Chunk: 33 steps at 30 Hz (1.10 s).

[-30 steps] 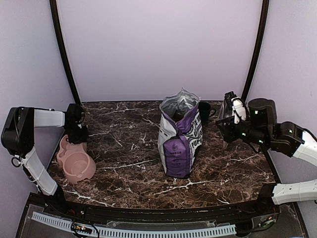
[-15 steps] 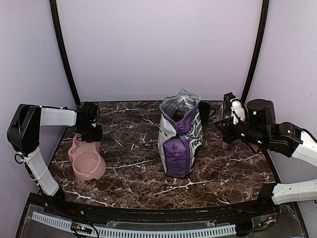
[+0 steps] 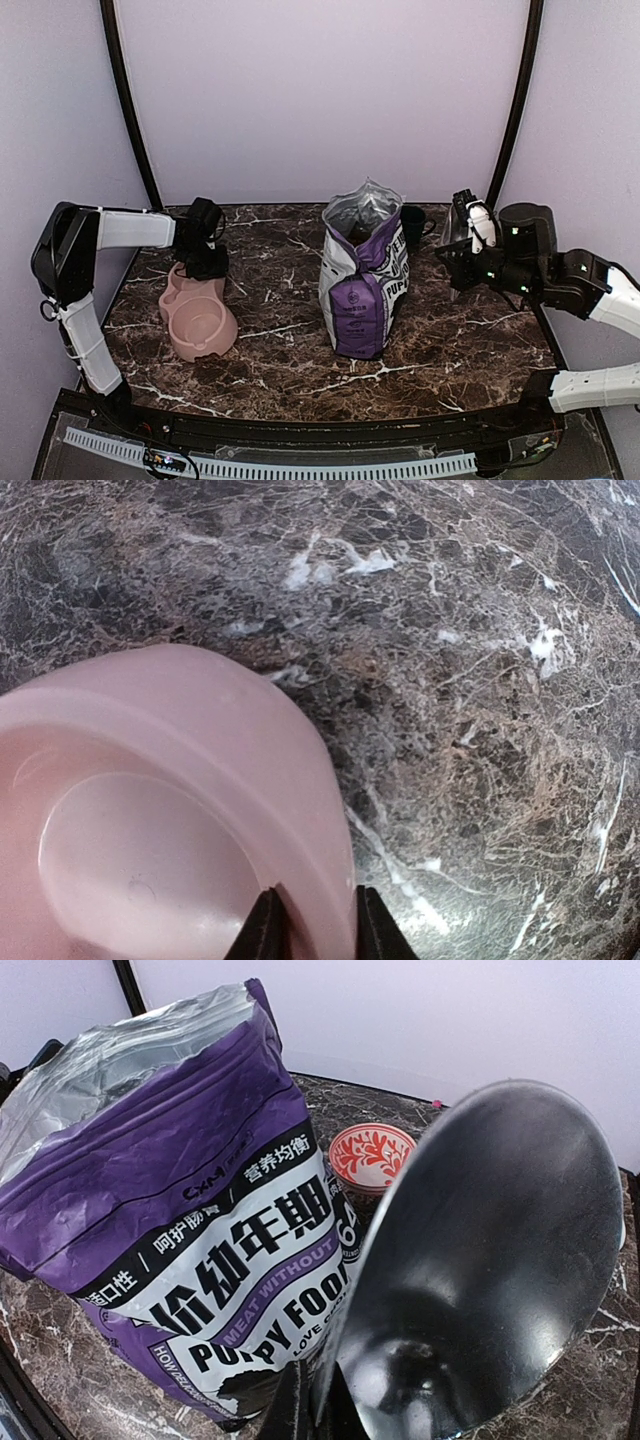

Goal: Serve the pet food
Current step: Move the pet food bowl to the center of the board.

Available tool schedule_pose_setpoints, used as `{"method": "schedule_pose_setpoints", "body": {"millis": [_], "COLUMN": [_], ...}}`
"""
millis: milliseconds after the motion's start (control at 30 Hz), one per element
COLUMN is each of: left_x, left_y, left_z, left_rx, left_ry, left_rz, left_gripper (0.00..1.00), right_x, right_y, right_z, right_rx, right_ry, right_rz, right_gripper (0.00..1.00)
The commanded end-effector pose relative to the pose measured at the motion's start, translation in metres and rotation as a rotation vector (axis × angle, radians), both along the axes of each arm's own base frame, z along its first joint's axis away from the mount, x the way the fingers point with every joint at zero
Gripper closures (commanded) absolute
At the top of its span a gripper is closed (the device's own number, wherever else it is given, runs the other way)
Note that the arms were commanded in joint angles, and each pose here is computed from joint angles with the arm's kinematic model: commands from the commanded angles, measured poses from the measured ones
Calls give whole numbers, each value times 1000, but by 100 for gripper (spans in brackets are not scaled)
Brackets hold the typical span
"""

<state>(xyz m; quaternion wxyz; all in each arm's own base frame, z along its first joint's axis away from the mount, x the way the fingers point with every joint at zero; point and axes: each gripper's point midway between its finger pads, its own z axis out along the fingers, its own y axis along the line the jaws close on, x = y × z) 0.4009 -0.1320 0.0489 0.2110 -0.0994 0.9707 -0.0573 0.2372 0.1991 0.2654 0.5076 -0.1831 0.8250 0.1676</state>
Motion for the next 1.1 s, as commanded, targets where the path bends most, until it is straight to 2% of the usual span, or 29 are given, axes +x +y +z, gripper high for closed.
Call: {"method": "schedule_pose_setpoints", "body": {"millis": [0, 233, 500, 833, 1067], "left_x": [3, 4, 3, 7, 9], "left_y": [-27, -30, -32, -34, -36], "left_z": [1, 0, 6, 32, 64], "left_rx": [-106, -109, -93, -103, -123], "left_ry": [18, 19, 3, -66, -140], "left_rz": [-10, -16, -38, -69, -95], "left_gripper": [85, 84, 76, 62, 56], "right_x": [2, 3, 4, 3, 2], "right_y": [-1, -1, 1, 1, 0], "right_z": [11, 10, 11, 12, 17], "right_rx": [45, 47, 48, 50, 48], "right_ry": [-33, -32, -32, -28, -33], "right_rz": [-8, -7, -4, -1, 1], "right_gripper": [100, 100, 100, 100, 100]}}
